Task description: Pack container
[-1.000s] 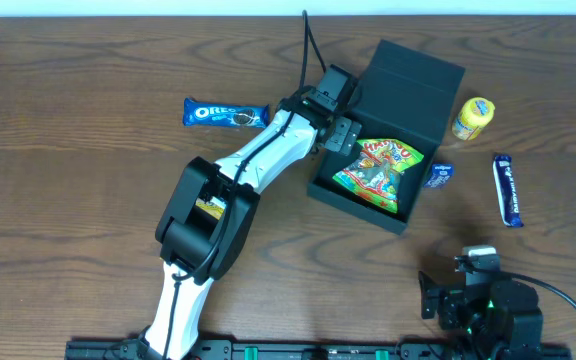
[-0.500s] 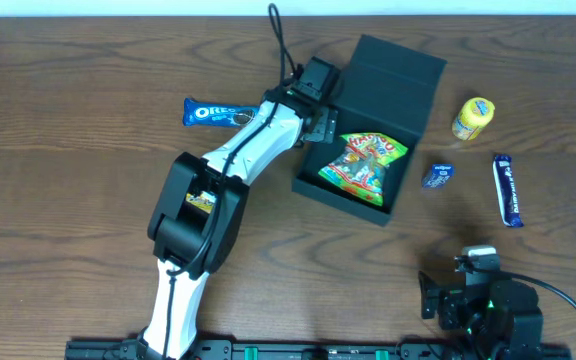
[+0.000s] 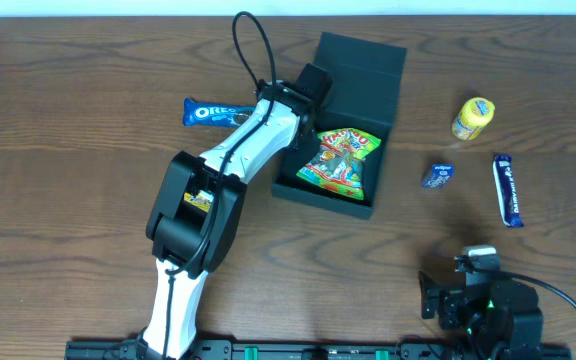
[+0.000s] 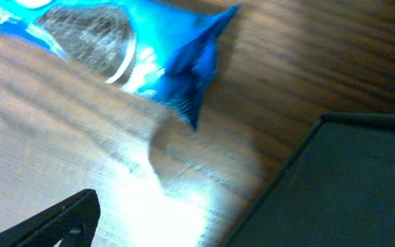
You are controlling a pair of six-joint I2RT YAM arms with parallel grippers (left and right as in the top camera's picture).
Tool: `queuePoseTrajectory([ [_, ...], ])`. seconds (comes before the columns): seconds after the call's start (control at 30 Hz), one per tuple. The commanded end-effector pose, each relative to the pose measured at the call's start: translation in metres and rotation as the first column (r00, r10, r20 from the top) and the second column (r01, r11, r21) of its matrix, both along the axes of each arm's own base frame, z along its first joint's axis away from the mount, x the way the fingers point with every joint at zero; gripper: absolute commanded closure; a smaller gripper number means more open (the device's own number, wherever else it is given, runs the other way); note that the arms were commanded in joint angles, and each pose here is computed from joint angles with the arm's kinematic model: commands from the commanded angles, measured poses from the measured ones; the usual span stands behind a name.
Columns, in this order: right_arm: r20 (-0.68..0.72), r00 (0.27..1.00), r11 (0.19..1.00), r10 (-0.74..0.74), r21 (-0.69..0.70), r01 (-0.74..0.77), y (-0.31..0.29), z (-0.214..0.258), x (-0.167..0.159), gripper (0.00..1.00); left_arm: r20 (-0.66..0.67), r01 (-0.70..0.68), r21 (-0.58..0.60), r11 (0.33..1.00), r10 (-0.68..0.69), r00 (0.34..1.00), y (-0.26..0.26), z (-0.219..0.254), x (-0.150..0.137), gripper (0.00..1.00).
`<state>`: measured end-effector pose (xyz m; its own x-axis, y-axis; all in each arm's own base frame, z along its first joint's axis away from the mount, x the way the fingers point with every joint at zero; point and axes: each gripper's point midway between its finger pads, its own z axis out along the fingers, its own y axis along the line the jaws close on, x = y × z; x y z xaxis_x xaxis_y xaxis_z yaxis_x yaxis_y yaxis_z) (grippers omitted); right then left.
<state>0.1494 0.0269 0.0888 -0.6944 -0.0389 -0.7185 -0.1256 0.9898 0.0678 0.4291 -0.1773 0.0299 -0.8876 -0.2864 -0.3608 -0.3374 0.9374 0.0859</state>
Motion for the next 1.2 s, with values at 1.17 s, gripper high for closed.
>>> queuePoseTrajectory([
  [1.17,-0.006,1.0,1.0,-0.014,0.0,0.014,-0.002,-0.003,-0.001,0.01,-0.303,-0.382,-0.289,0.878,0.295,0.906,-0.069,0.008,-0.078,0.05],
])
